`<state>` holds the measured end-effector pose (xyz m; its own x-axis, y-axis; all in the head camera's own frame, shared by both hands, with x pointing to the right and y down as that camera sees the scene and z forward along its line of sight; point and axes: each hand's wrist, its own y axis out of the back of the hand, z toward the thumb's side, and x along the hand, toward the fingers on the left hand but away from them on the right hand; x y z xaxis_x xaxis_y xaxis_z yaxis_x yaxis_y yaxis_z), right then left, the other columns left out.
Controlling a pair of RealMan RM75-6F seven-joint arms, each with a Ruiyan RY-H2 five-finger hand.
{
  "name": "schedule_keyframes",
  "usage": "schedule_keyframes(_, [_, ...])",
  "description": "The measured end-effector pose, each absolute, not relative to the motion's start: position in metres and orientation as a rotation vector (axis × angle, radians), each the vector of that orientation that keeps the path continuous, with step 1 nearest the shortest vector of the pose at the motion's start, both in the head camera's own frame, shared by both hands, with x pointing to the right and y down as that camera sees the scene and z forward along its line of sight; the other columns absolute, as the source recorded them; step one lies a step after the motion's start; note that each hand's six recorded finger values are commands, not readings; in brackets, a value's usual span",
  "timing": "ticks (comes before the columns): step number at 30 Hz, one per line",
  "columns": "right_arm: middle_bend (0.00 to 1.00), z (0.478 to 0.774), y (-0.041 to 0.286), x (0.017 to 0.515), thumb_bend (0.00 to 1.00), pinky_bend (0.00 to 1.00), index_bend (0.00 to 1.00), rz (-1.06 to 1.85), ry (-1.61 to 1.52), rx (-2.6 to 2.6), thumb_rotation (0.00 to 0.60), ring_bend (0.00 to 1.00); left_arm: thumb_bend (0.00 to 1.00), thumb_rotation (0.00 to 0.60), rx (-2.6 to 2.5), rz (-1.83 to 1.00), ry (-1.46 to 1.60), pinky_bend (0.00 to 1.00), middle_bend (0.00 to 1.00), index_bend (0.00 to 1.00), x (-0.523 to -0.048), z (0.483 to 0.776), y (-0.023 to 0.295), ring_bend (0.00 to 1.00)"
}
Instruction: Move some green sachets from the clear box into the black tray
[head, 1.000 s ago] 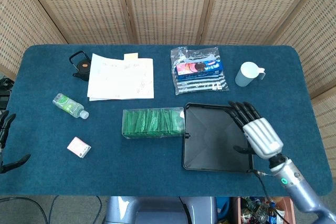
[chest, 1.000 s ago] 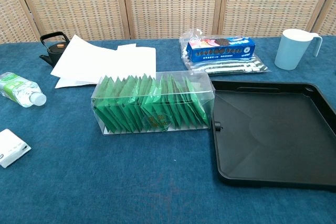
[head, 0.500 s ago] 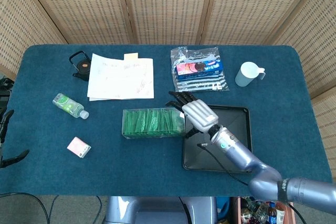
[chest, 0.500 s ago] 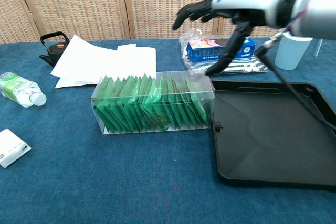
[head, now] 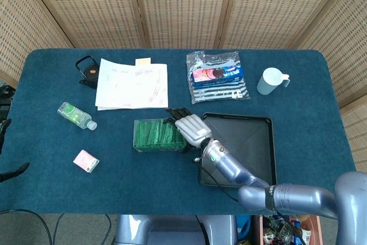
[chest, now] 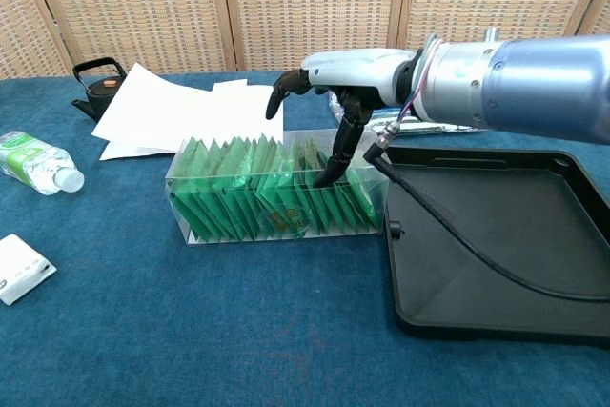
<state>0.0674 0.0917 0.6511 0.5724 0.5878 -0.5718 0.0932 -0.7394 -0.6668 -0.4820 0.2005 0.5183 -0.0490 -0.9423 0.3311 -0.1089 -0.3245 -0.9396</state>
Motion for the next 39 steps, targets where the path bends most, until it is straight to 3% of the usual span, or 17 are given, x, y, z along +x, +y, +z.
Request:
schedule_keyframes(16, [0.00, 0.665, 0.091, 0.065, 0.32, 0.00, 0.27, 1.153, -0.547, -2.159, 0.600, 0.00, 0.11, 0.600, -1.514, -1.464, 1.163, 0.00, 0.00, 0.00, -0.484, 0.519, 0.200, 0.00])
schedule_keyframes(21, [0.00, 0.669, 0.092, 0.065, 0.39, 0.00, 0.33, 1.163, -0.536, -2.133, 0.600, 0.00, 0.11, 0.600, -1.517, -1.459, 1.173, 0.00, 0.00, 0.00, -0.486, 0.517, 0.199, 0.00])
schedule_keyframes(29, [0.00, 0.663, 0.085, 0.061, 0.46, 0.00, 0.38, 1.145, -0.586, -2.107, 0.600, 0.00, 0.11, 0.600, -1.526, -1.454, 1.175, 0.00, 0.00, 0.00, -0.486, 0.516, 0.200, 0.00])
schedule_keyframes(39, [0.00, 0.652, 0.075, 0.058, 0.47, 0.00, 0.39, 1.133, -0.634, -2.106, 0.600, 0.00, 0.11, 0.600, -1.534, -1.456, 1.183, 0.00, 0.00, 0.00, -0.488, 0.515, 0.199, 0.00])
